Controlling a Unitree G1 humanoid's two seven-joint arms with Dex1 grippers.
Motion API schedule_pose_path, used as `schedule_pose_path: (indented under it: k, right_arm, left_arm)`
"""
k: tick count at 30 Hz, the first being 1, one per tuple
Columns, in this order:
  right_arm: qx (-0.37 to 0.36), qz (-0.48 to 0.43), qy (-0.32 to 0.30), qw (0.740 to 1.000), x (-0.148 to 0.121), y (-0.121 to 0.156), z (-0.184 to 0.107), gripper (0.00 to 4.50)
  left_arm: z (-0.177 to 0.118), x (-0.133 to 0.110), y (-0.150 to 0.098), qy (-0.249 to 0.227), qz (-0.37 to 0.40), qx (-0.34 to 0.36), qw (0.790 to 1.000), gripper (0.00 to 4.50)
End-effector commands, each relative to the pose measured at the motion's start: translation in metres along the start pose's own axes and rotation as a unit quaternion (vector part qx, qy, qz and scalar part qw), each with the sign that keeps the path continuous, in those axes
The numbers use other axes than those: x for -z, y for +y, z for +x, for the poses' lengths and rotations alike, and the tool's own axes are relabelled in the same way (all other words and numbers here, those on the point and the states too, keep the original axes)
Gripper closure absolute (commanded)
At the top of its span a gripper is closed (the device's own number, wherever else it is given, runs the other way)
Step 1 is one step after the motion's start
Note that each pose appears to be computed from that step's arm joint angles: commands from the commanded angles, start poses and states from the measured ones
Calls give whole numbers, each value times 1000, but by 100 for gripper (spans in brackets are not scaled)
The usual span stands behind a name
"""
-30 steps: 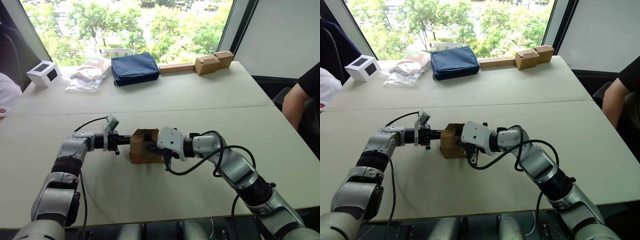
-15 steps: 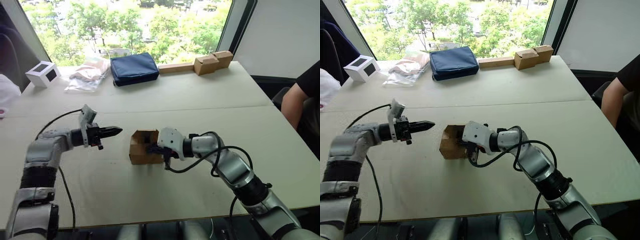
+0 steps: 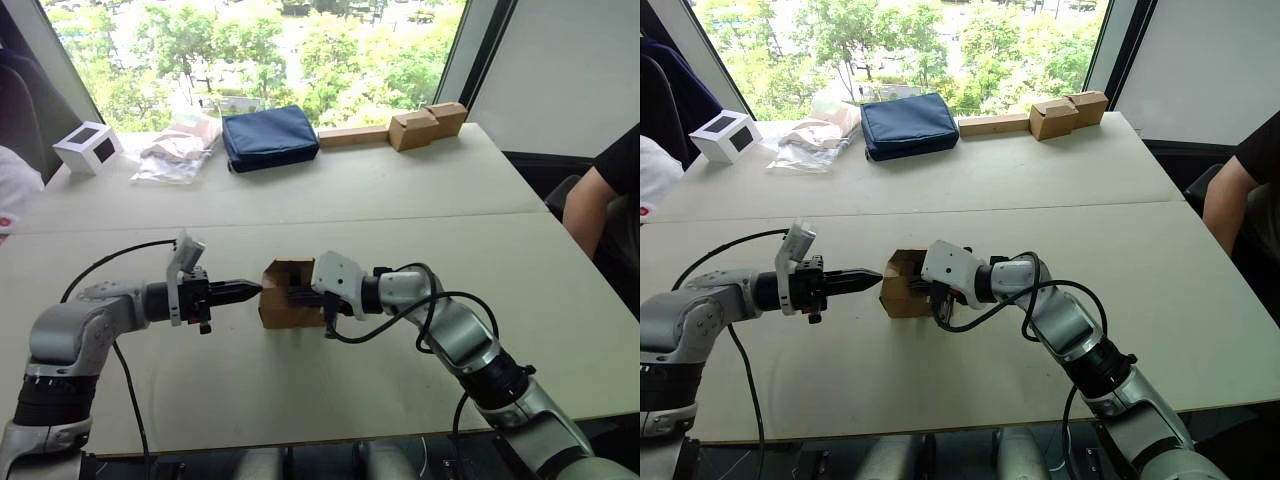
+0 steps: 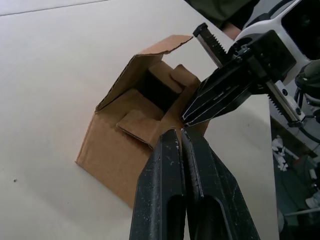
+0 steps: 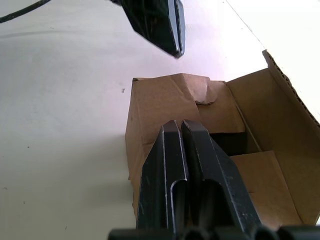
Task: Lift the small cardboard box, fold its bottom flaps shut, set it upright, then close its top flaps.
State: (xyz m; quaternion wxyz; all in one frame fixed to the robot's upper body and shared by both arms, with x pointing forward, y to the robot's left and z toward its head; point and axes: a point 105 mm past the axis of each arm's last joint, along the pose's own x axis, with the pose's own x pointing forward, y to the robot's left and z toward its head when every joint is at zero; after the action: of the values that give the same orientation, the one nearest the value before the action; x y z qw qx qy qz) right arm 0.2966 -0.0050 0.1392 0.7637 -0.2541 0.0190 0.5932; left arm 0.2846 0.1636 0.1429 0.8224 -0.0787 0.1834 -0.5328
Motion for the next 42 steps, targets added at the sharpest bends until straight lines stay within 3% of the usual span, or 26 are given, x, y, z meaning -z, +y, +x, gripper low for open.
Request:
schedule_pose_path:
  k: [1,9,13,16,19,27,33,42]
  right_arm:
    - [8,-24,-24,999,-16,-7,-2,443]
    - [4,-11,-125,992,-65,-13,-17,443]
    - [70,6,-167,983,-82,-43,-26,443]
    - [139,-22,-124,982,-70,-72,-25,443]
    - [146,-52,-77,985,-55,-77,-19,443]
    - [82,-60,-41,994,-28,-48,-3,443]
    - [61,-46,-42,996,-25,-33,-5,443]
    - [56,-26,-37,997,-19,-23,-6,443]
  left_arm:
    - [5,-1,-4,2,24,6,1000,440]
    - [11,5,2,12,30,13,999,440]
    - [14,4,1,7,30,19,999,440]
    - [14,6,0,7,30,21,999,440]
    - [14,7,0,6,30,19,999,440]
    - [12,11,2,4,27,11,1000,440]
    - [10,10,4,-1,28,6,1000,440]
    - [-2,-32,11,-70,31,-3,997,440]
